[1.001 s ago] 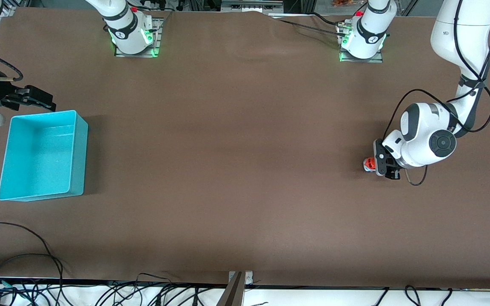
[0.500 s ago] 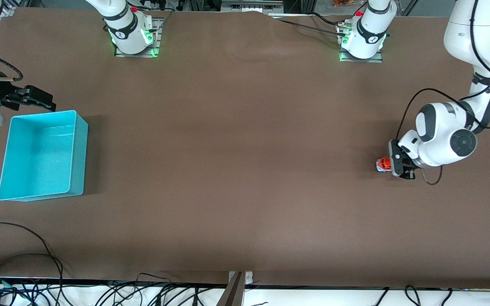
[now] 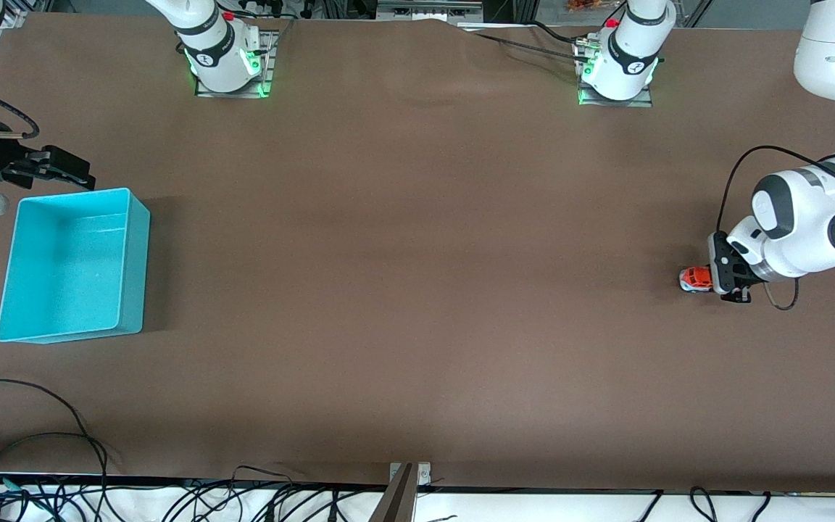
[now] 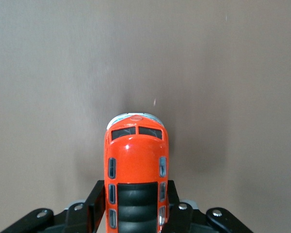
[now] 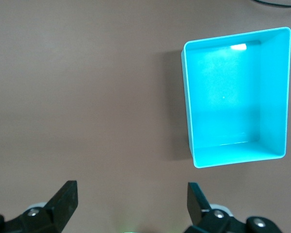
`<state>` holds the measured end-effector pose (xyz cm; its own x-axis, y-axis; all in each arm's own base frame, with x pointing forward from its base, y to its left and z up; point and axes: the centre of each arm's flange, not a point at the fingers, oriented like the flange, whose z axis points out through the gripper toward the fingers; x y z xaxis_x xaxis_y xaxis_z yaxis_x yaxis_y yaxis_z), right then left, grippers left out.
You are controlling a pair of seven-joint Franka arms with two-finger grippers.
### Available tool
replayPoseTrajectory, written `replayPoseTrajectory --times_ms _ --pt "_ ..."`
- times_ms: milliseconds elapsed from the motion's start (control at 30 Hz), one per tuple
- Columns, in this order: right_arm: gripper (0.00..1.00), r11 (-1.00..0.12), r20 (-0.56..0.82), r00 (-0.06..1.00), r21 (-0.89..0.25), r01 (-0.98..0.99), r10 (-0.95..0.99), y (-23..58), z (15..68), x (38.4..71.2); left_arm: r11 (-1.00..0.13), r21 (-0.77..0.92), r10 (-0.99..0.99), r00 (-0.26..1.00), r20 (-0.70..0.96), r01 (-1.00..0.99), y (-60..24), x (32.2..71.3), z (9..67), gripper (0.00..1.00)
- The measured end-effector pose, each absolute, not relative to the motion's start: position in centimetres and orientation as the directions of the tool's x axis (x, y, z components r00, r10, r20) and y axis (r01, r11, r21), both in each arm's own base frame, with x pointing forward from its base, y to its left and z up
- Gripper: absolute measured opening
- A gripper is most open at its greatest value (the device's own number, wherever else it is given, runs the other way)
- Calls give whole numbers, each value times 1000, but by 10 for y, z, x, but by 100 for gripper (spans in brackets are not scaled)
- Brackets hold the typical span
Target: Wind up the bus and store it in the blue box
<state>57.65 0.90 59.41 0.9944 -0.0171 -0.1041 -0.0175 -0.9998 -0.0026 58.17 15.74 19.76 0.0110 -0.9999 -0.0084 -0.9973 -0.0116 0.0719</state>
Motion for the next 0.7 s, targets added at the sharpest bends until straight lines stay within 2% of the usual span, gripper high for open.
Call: replayPoseTrajectory --times_ms 400,500,701 --pt "100 -1000 -104 994 -2 -18 -17 9 594 577 -11 62 -1000 10 -9 -998 173 579 198 53" --pt "100 -1000 -104 994 -2 -18 -17 9 594 577 -10 69 -1000 9 -7 -998 173 578 192 59" --pt "100 -1000 -104 994 -2 -18 -17 9 594 577 -2 63 -1000 2 -6 -998 170 584 188 84"
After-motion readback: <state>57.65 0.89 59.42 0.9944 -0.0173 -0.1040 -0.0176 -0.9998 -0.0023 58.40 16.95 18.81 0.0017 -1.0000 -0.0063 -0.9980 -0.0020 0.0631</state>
